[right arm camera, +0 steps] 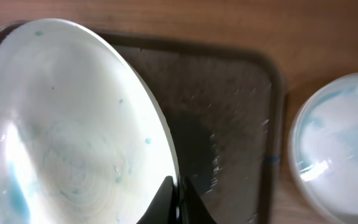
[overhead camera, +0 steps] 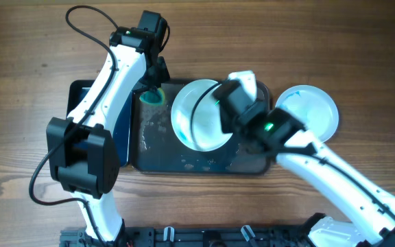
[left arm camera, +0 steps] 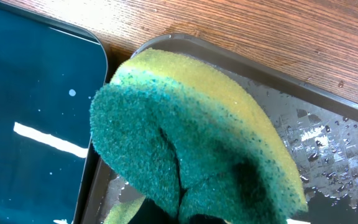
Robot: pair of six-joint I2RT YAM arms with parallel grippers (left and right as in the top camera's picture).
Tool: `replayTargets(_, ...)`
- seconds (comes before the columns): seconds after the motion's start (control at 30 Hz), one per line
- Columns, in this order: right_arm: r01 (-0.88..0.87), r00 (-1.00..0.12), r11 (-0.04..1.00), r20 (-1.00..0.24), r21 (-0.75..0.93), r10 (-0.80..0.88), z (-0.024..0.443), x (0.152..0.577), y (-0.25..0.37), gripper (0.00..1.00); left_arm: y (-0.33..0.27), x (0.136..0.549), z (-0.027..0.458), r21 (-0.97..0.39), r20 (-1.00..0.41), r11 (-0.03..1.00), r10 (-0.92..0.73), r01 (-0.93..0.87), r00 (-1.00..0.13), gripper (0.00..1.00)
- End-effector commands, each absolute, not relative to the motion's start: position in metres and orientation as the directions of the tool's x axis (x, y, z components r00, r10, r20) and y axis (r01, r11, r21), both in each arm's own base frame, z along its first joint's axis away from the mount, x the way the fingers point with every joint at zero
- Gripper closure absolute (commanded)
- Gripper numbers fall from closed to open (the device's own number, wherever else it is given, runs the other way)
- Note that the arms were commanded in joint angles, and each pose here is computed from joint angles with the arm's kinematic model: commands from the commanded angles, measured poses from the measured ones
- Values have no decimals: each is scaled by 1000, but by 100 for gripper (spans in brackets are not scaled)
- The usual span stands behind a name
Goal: Clean dirty plates on tray and stack at the side
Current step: 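Lift the third plate with the right gripper and stack it on the others, then lower the sponge into the blue sponge tray and open the left gripper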
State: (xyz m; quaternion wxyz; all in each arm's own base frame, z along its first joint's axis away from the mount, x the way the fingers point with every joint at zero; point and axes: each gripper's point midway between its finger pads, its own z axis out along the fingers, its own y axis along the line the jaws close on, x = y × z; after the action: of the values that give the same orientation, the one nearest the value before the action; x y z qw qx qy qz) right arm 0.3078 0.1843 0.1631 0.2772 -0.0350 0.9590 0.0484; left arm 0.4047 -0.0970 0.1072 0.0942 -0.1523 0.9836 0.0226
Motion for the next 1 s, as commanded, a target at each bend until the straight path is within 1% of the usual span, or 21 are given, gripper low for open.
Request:
replayTargets(0.0,-2,-906,931,-394,364,152,172,307,177,96,-98,403,101,12,-173,947,-313,-320,-934,96)
replayTargets(0.03,42,-901,924,-385,380,199,174,312,162,96,-98,403,101,12,-173,947,-313,-320,-934,96)
replayTargets(0.07,121,-888,912,-368,391,275,175,318,140,96,-98,403,101,12,-173,947,-313,-320,-934,96)
replayTargets(0.17,312,-840,872,-319,376,438,171,323,83,96,-98,403,101,13,-172,947,-313,-320,-934,96)
replayTargets(0.3,540,-751,807,-296,237,590,157,309,3,96,-100,403,101,2,-168,948,-314,-319,-934,96)
replayTargets(0.43,673,-669,727,-308,134,676,153,293,-51,96,-100,403,101,2,-168,948,-314,-319,-934,96)
replayTargets(0.6,729,-625,680,-324,82,710,146,284,-76,96,-100,403,101,2,-168,948,-314,-319,-934,96)
replayTargets(0.87,741,-646,672,-258,17,719,89,271,-77,96,-100,403,101,2,-168,948,-314,-318,-935,96)
replayTargets(0.97,741,-651,672,-243,5,719,80,266,-76,96,-100,403,101,2,-168,948,-314,-318,-935,96)
